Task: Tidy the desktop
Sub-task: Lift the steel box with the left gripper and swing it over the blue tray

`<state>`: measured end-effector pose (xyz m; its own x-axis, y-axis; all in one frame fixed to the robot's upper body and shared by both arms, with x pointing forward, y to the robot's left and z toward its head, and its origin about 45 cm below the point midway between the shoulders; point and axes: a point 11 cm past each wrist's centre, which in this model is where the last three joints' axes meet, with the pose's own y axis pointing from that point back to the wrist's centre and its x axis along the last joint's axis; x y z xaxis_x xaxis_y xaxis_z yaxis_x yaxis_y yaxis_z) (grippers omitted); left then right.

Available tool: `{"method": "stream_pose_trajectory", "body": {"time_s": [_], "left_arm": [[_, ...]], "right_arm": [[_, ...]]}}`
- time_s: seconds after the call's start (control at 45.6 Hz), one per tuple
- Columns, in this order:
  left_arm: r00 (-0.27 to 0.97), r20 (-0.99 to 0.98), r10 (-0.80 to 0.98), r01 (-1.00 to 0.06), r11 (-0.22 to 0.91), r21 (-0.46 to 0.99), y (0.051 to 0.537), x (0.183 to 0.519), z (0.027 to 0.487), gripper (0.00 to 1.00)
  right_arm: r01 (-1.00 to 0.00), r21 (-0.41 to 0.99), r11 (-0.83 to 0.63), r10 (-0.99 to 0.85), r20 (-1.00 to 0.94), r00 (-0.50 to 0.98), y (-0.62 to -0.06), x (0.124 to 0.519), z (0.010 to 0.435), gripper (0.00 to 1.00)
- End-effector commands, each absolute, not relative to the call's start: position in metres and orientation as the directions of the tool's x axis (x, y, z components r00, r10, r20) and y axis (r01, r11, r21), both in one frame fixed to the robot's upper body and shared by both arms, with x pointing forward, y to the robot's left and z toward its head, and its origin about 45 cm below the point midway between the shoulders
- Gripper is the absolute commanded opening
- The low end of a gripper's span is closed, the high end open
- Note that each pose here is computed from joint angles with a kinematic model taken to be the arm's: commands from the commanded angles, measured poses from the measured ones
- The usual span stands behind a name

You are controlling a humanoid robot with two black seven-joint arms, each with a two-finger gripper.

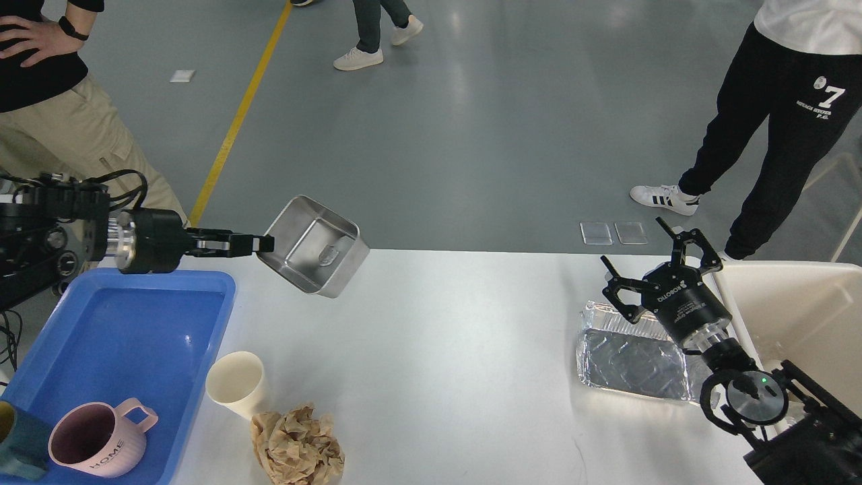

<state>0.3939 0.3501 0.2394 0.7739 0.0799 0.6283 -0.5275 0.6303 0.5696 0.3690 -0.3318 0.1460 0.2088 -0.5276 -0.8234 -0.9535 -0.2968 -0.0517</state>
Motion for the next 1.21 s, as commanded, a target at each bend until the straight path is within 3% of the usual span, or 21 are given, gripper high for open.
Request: {"method": "stream_pose_trajectory", "body": {"time_s": [0.0, 0.132, 0.439, 0.811, 1.184], "left_arm": [[0.751, 0.632, 0.191, -0.608, 0.575, 0.548, 0.394, 0.378, 0.238, 0.04], [0.706, 0.659, 0.258, -0.688, 0.471, 0.553, 0.444, 0.347, 0.219, 0.04], [0.590, 0.700, 0.402, -0.808, 0.285, 0.516, 0.523, 0.314, 0.251, 0.04], [0.549, 0.754, 0.362, -0.820, 0.057, 0.570, 0.579, 0.261, 0.218, 0.04], [0.491, 0.814, 0.311, -0.820, -0.151, 0.553, 0.628, 0.263, 0.202, 0.04]], "right_arm": [[-0.953, -0.051, -0.297, -0.528, -0.823, 0.209, -0.332, 0.369, 0.146, 1.00], [-0.953, -0.059, -0.298, -0.527, -0.822, 0.216, -0.332, 0.371, 0.149, 1.00], [-0.951, -0.064, -0.303, -0.529, -0.819, 0.223, -0.330, 0.373, 0.151, 1.00], [-0.950, -0.069, -0.306, -0.524, -0.820, 0.229, -0.328, 0.373, 0.153, 1.00], [-0.949, -0.068, -0.307, -0.525, -0.820, 0.229, -0.329, 0.373, 0.152, 1.00]]}}
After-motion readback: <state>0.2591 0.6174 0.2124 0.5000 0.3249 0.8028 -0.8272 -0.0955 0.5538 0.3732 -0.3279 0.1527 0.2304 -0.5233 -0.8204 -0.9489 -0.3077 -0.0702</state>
